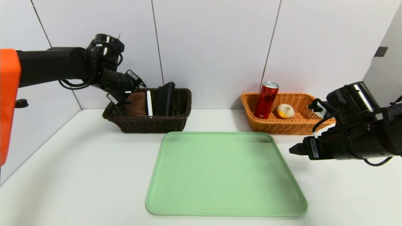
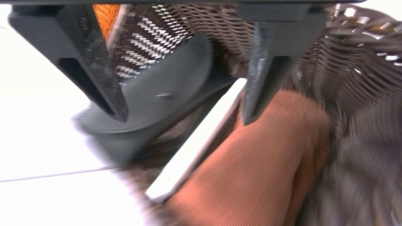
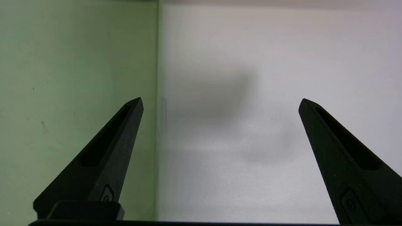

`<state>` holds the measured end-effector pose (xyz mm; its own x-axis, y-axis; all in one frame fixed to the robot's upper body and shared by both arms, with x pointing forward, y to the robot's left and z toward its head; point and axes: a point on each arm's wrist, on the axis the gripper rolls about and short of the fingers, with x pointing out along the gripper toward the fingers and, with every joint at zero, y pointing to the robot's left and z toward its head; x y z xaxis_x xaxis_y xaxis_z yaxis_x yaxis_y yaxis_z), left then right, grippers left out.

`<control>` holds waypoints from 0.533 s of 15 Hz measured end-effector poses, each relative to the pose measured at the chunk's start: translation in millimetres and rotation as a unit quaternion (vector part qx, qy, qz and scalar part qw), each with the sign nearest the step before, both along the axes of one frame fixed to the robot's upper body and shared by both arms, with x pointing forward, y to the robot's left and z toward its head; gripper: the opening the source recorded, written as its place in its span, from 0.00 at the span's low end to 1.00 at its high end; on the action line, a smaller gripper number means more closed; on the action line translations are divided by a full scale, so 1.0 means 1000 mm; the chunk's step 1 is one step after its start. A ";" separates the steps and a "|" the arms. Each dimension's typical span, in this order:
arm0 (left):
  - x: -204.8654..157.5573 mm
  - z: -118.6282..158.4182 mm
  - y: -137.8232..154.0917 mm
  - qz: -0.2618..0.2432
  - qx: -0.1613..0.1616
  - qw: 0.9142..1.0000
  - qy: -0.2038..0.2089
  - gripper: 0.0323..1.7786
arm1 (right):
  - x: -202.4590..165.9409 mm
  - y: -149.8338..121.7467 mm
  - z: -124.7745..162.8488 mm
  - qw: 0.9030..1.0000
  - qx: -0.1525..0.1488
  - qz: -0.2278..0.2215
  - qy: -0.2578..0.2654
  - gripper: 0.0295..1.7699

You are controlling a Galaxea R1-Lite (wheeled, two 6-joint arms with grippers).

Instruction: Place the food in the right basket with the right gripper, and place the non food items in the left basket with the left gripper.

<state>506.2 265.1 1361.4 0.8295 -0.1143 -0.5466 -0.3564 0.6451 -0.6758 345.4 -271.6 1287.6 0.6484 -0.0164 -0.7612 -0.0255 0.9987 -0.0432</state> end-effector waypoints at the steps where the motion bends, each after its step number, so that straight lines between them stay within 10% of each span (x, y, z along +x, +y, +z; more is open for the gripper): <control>1: -0.007 0.015 -0.001 -0.010 0.029 0.999 -0.032 0.76 | 0.000 0.000 0.003 1.000 0.001 0.001 -0.005 0.97; 4: -0.036 0.059 -0.004 -0.068 0.167 0.977 -0.117 0.82 | 0.003 0.001 0.021 0.999 0.010 0.011 -0.048 0.97; 8: -0.089 0.089 -0.007 -0.160 0.331 0.916 -0.163 0.87 | 0.014 0.005 0.055 0.980 0.026 0.047 -0.189 0.97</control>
<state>417.2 257.6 1450.4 0.9430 -0.1140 -0.3127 0.0743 0.9879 -0.1360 359.7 -266.6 1342.7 0.8811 0.0900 -0.4643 -0.1100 0.9938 -0.0160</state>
